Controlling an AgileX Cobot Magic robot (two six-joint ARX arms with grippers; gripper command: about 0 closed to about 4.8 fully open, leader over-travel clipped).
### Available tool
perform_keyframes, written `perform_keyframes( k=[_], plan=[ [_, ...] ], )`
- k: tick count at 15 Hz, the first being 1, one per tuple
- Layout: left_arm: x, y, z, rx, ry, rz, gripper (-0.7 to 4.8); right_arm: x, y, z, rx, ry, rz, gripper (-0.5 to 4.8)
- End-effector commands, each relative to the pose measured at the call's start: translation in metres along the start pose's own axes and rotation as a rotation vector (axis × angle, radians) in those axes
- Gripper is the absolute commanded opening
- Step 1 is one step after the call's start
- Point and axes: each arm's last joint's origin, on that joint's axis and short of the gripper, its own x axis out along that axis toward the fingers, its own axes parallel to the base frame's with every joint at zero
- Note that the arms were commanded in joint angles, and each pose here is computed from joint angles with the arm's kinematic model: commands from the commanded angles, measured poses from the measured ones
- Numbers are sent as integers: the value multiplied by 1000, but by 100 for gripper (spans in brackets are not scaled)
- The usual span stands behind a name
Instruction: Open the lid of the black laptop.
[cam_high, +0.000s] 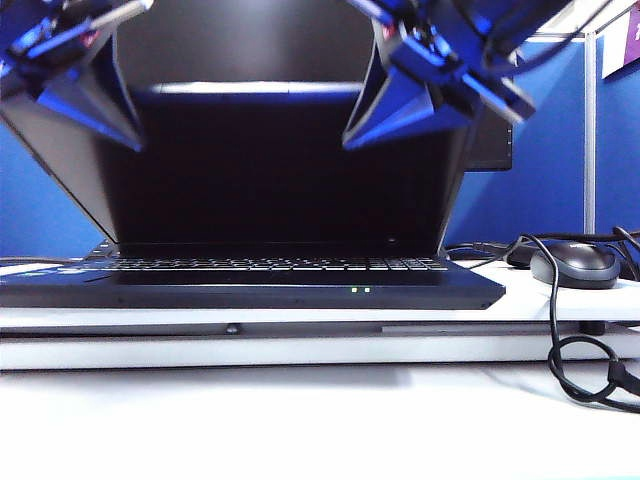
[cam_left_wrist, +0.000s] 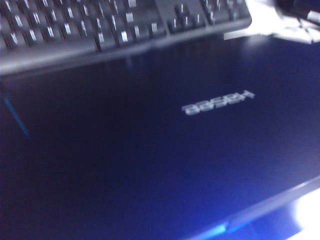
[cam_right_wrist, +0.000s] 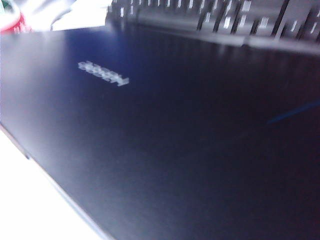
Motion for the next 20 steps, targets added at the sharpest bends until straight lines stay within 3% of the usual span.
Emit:
perform_keyframes(
  k=[1, 9, 20],
  plan=[
    [-6, -1, 22, 26, -159, 6, -4, -6, -2, 17, 0, -64, -35, -1],
    [-10, -1, 40, 86, -349, 35, -4, -20, -16, 64, -9, -188, -79, -1],
    [-2, -1, 51, 121, -472, 78, -4, -30, -16, 88, -19, -278, -64, -1]
  ],
)
